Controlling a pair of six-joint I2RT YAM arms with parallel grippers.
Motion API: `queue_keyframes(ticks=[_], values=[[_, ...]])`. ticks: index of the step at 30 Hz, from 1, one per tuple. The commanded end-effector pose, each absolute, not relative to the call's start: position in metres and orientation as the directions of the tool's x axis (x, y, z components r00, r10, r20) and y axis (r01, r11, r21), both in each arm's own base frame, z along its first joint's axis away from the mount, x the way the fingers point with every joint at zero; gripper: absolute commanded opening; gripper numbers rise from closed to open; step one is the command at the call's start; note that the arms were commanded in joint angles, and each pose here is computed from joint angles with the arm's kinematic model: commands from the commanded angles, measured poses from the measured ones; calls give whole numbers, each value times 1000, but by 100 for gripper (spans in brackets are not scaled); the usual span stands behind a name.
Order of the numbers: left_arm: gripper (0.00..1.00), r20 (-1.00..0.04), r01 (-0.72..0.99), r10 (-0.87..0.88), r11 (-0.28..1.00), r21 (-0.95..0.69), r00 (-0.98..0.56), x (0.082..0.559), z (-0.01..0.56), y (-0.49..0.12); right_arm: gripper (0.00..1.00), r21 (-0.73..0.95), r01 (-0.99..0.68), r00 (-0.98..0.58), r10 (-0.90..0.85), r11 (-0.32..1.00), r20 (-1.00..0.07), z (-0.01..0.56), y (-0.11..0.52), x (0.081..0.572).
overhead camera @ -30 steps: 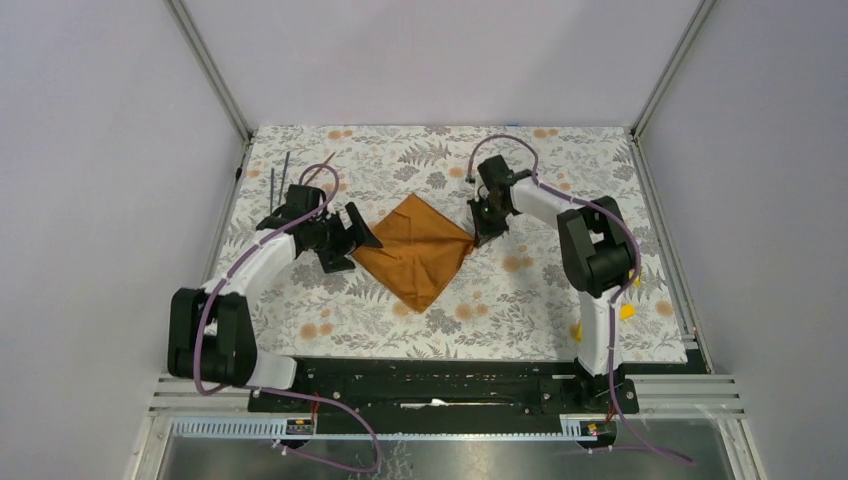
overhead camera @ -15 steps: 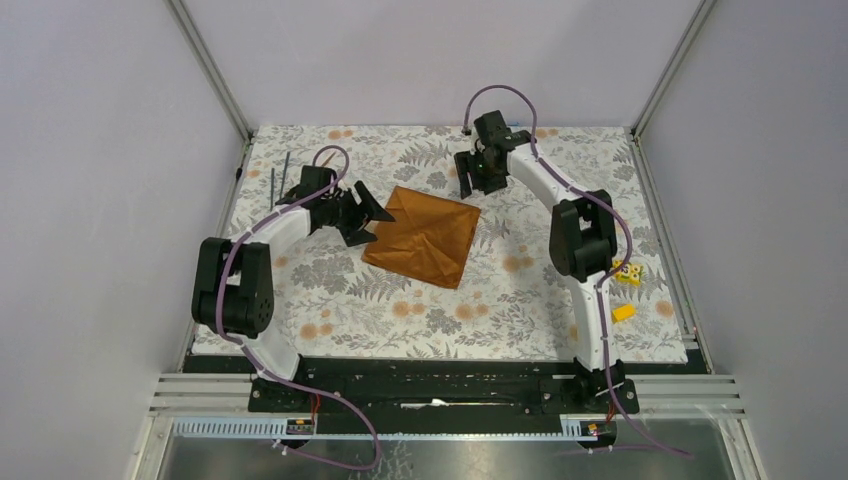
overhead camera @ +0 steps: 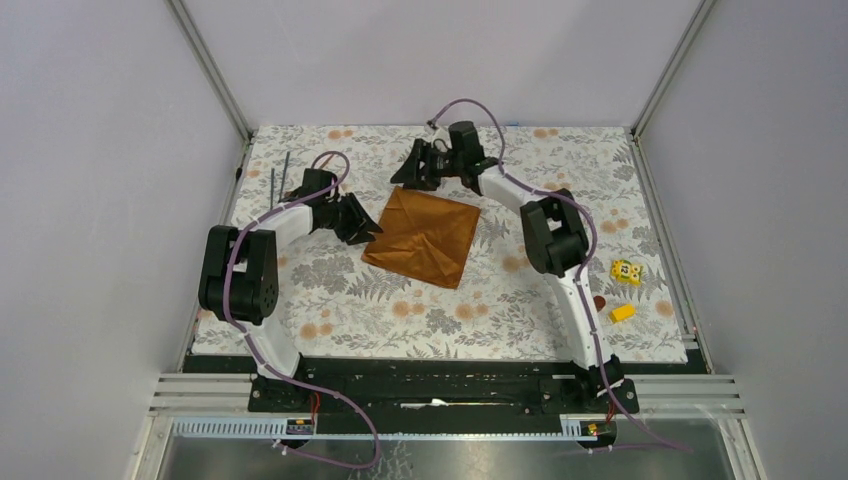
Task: Fold the napkin into a case and place the utensils inside
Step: Smooth out the lower triangle-folded napkin at the center of the board.
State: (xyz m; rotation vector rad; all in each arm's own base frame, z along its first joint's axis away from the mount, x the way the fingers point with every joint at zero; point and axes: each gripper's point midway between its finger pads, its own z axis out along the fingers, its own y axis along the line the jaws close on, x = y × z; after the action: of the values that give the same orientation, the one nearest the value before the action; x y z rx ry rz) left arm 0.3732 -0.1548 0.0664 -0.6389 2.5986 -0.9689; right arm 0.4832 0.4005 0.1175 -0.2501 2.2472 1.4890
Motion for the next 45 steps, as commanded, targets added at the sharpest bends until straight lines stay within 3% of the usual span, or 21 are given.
queue_keyframes(ticks=[1, 9, 15, 21, 28, 33, 38, 45], values=[[38, -157, -319, -509, 720, -616, -846, 372, 50, -139, 69, 881, -399, -900, 73, 255, -429, 127, 441, 475], [33, -125, -385, -526, 745, -544, -841, 352, 17, -127, 71, 846, -406, -880, 101, 344, -464, 78, 445, 505], [32, -96, -456, -544, 775, -437, -833, 331, -13, -111, 71, 844, -357, -897, 105, 399, -429, 36, 438, 516], [30, -108, -444, -535, 784, -434, -838, 329, -7, -111, 75, 826, -383, -876, 120, 414, -466, 47, 435, 530], [37, -102, -402, -498, 789, -465, -861, 325, 5, -117, 75, 871, -310, -900, 179, 381, -398, 25, 436, 542], [48, -155, -286, -443, 769, -572, -883, 341, 52, -133, 75, 867, -291, -905, 178, 404, -386, 6, 432, 542], [50, -182, -229, -424, 747, -624, -887, 346, 84, -141, 75, 846, -337, -883, 173, 413, -436, 31, 431, 547], [45, -153, -248, -431, 736, -630, -889, 350, 68, -144, 77, 794, -458, -819, 159, 401, -552, 134, 426, 544]])
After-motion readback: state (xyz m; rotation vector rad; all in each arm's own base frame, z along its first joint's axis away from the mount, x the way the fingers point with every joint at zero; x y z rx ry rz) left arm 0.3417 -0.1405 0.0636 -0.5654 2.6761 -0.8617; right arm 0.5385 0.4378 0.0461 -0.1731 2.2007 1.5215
